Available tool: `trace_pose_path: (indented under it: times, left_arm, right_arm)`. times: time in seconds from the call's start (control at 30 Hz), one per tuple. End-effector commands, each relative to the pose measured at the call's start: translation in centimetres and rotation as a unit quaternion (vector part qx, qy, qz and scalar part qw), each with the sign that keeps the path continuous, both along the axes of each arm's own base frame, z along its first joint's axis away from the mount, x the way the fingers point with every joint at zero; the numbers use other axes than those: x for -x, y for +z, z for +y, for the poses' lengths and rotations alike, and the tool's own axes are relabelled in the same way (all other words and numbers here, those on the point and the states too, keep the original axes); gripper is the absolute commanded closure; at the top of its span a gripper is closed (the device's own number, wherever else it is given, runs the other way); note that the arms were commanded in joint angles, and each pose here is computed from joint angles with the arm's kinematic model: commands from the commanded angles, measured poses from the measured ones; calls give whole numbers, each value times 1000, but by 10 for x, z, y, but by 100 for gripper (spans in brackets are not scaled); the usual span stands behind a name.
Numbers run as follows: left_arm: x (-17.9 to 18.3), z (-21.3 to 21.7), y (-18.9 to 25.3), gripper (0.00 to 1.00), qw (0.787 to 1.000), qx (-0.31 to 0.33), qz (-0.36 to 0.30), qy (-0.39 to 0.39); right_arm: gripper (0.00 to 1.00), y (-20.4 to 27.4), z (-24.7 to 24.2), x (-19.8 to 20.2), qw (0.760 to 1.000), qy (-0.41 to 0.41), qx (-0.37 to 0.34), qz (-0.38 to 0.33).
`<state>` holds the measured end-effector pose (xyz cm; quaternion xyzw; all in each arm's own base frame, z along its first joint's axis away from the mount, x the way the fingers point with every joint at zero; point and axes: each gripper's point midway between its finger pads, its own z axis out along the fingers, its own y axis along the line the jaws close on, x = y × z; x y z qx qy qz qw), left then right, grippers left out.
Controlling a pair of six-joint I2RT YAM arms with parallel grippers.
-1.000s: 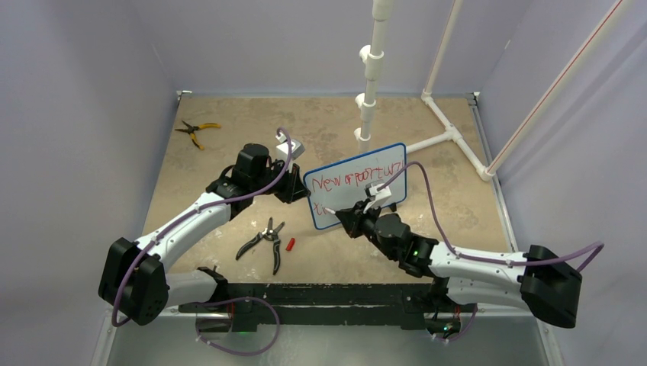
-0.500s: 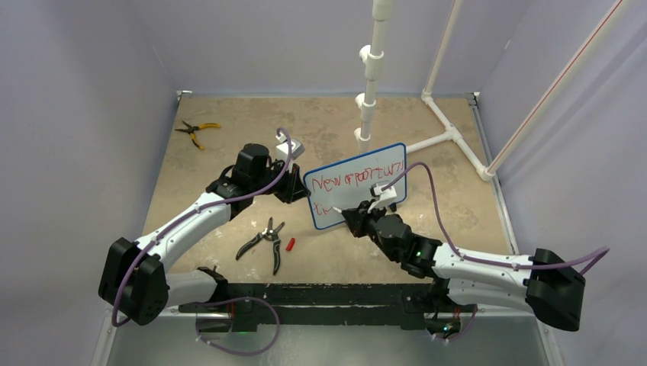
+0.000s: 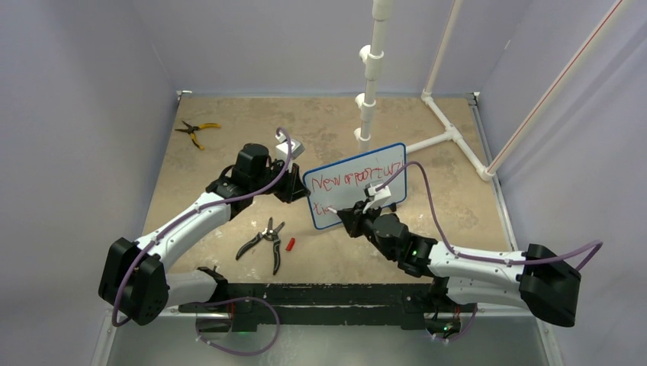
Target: Write a sentence on the whiteboard
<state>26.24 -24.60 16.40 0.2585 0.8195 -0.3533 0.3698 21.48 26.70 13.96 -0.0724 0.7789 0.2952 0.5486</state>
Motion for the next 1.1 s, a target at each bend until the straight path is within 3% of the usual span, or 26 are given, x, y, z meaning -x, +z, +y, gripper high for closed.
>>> trace_pose_path:
  times: [0.0, 0.43, 1.07]
  left_arm:
    - [-5, -1, 10, 100, 1000, 9, -21, 2]
    - [-5, -2, 10, 100, 1000, 10, -20, 1]
    - [-5, -1, 10, 100, 1000, 10, -21, 1]
  right_arm:
    - [100, 20, 8, -6, 1000, -1, -23, -21]
    - [100, -13, -5, -1, 1000, -17, 9, 23]
    - [100, -4, -21, -6, 998, -61, 1, 21]
